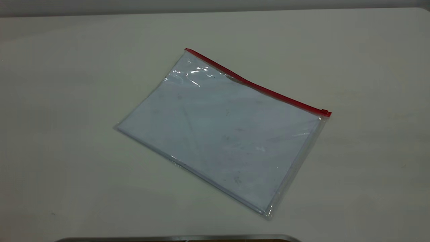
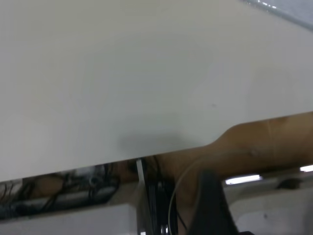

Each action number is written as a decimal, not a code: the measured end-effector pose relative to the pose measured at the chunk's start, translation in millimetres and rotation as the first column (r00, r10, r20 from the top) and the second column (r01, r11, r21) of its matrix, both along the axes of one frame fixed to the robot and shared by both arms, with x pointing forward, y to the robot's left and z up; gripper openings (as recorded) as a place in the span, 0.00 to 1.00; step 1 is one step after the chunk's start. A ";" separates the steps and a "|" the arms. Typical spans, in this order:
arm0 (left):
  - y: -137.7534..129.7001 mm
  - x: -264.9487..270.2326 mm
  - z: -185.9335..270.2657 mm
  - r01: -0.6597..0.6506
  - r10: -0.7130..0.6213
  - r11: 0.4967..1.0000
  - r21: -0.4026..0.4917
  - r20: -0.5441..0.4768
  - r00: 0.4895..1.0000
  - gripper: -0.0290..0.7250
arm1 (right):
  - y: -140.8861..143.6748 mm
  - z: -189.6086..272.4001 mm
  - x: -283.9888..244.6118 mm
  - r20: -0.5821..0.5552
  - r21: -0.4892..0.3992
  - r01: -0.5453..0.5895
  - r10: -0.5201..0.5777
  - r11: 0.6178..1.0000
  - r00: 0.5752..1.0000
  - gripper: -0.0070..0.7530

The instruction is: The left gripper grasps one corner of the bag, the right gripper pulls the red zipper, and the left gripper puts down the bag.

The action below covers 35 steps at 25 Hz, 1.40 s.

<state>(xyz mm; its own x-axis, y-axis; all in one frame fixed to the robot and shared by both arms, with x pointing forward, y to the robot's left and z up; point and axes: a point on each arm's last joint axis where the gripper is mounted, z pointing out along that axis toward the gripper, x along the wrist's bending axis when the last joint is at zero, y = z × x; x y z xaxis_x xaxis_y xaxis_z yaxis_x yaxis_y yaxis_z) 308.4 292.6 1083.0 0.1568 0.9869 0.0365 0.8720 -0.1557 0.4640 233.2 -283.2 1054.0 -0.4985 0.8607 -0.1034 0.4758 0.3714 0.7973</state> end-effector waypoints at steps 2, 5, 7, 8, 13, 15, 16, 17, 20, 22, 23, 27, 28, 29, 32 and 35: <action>3.1 -16.7 -4.7 0.000 0.000 1.000 -0.010 0.055 0.998 0.82 | -0.1 -6.7 0.6 0.016 0.005 0.004 -0.004 1.000 1.000 0.77; 6.8 -36.7 -8.9 0.002 0.002 1.000 -0.026 0.139 0.990 0.82 | -0.8 -11.1 -1.6 0.034 0.010 0.007 -0.007 1.000 0.999 0.77; 7.7 -47.5 -11.1 0.008 0.001 0.999 -0.045 0.187 0.982 0.82 | -1.3 -11.5 -3.8 0.052 0.016 0.008 -0.008 1.000 0.999 0.77; 8.0 -52.8 -11.9 0.014 -0.002 0.998 -0.056 0.211 0.977 0.82 | -1.5 -11.5 -4.8 0.059 0.017 0.007 -0.008 1.000 0.998 0.77; 6.4 -70.6 -14.9 0.070 -0.039 0.993 -0.095 0.295 0.955 0.82 | -2.4 -11.6 -8.6 0.089 0.025 0.007 -0.009 1.000 0.996 0.77; 4.7 -72.9 -19.3 0.101 -0.068 0.990 -0.095 0.300 0.952 0.82 | -2.4 -11.5 -8.6 0.089 0.026 0.008 -0.010 1.000 0.996 0.77; 3.9 -73.4 -22.3 0.113 -0.080 0.989 -0.097 0.297 0.952 0.82 | -2.4 -11.5 -8.6 0.089 0.026 0.008 -0.010 1.000 0.996 0.77; 3.5 -73.4 -25.3 0.124 -0.093 0.988 -0.091 0.292 0.952 0.82 | -2.4 -11.5 -8.6 0.089 0.026 0.008 -0.010 1.000 0.996 0.77; 2.8 -69.5 -40.3 0.133 -0.111 0.988 -0.076 0.249 0.962 0.82 | -2.4 -11.5 -8.6 0.089 0.026 0.008 -0.010 1.000 0.996 0.77; 2.3 -67.0 -47.8 0.132 -0.112 0.988 -0.075 0.231 0.966 0.82 | -2.4 -11.5 -8.6 0.089 0.026 0.008 -0.010 1.000 0.996 0.77; 2.2 -66.2 -49.4 0.132 -0.111 0.988 -0.075 0.231 0.967 0.82 | -2.4 -11.5 -8.6 0.089 0.026 0.008 -0.010 1.000 0.996 0.77; 2.1 -65.5 -49.9 0.131 -0.110 0.988 -0.076 0.234 0.966 0.82 | -2.4 -11.5 -8.6 0.089 0.026 0.008 -0.010 1.000 0.996 0.77; 2.1 -65.5 -49.9 0.131 -0.110 0.988 -0.076 0.234 0.966 0.82 | -2.4 -11.5 -8.6 0.089 0.026 0.008 -0.010 1.000 0.996 0.77; 2.1 -65.5 -49.9 0.131 -0.110 0.988 -0.076 0.234 0.966 0.82 | -2.4 -11.5 -8.6 0.089 0.026 0.008 -0.010 1.000 0.996 0.77; 2.1 -65.5 -49.9 0.131 -0.110 0.988 -0.076 0.234 0.966 0.82 | -2.4 -11.5 -8.6 0.089 0.026 0.008 -0.010 1.000 0.996 0.77; 2.1 -65.5 -49.9 0.131 -0.110 0.988 -0.076 0.234 0.966 0.82 | -2.4 -11.5 -8.6 0.089 0.027 0.008 -0.011 1.000 0.996 0.77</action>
<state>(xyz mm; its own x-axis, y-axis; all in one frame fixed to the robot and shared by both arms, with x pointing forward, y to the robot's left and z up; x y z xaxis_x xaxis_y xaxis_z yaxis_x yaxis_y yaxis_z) 242.9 294.7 1033.1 0.2726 0.9621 -0.0029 0.7186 -0.2016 0.6656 224.7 -285.6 1042.5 -0.4800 0.8684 -0.1244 0.4059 0.3456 0.8460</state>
